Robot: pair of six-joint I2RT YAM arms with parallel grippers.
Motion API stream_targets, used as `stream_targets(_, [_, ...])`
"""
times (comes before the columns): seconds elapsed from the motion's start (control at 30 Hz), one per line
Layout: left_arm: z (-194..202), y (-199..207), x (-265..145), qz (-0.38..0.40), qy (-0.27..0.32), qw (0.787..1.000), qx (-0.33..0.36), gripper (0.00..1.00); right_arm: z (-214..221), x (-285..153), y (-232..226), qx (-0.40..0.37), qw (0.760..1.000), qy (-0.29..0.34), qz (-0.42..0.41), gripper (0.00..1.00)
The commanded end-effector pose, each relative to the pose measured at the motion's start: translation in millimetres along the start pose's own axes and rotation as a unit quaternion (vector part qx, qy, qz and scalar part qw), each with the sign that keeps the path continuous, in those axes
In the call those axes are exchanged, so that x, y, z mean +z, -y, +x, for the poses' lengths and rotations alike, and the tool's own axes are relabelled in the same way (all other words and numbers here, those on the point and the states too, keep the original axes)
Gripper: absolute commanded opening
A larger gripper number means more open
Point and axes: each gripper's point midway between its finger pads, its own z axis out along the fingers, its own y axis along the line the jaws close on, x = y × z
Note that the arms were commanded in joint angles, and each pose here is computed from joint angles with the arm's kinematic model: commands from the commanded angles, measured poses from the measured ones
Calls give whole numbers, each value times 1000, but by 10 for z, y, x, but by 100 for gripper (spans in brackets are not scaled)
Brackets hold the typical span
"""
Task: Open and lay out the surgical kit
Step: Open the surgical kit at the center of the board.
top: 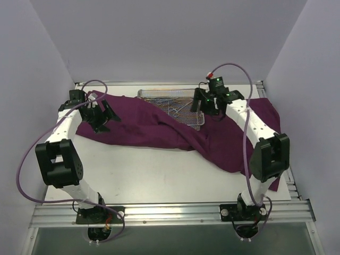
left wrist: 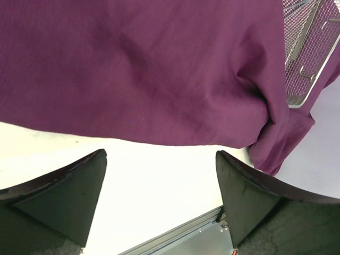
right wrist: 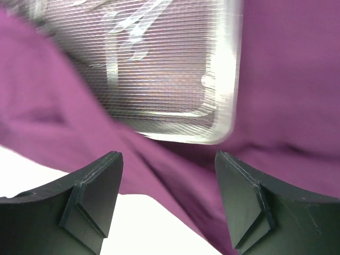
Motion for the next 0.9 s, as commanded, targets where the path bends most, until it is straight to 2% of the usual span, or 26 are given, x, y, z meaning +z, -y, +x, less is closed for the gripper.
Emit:
stream_targets(0.0, [35,114,-127,11,20,999,24,90,-138,68,-678,-48,993,32,-100,71])
stream_targets(0.07, [50,136,-117,18,25,999,28,85,-49,248,-906,-55,989,21,-139,73])
stream_targets(0.1, [44,190,-136,24,33,999,29,85,-125,310,-1042,-60,985,37,-157,75])
stream_targets(0.13, [74,188,-123,26,31,999,24,85,-112,341,-1183,-68,982,33,-175,75])
stream_targets(0.17, [81,222,-127,32,32,999,23,85,-40,550,-1222,-75,981,15,-179,77])
stream_targets(0.2, [126,254,-115,34,24,999,21,85,-202,536,-1385,-83,976,29,-198,78])
stream_targets(0.23, [158,253,-100,29,17,999,19,84,-220,596,-1458,-89,974,23,-206,78])
stream_targets(0.27, [151,275,-104,26,16,999,21,83,-114,837,-1462,-92,974,-3,-205,78])
stream_targets(0.3, [170,273,-83,19,13,1000,18,80,-136,905,-1505,-104,972,-4,-210,78])
stream_targets(0.33, [173,267,-77,15,14,1000,16,79,-307,881,-1639,-113,968,16,-224,79])
stream_targets(0.37, [172,268,-85,14,15,1000,15,79,-228,1112,-1628,-113,968,0,-223,79])
stream_targets(0.43, [191,286,-98,13,15,1000,14,79,-388,1162,-1766,-117,962,12,-246,79])
stream_targets(0.47, [203,280,-102,9,12,1000,13,79,-292,1344,-1764,-116,962,-3,-247,80])
stream_targets(0.7, [314,220,-189,-10,12,1000,16,79,-39,1554,-2055,-115,934,-42,-336,78])
stream_targets(0.87, [409,130,-204,-26,5,1000,13,79,240,1697,-2147,-116,929,-70,-346,73])
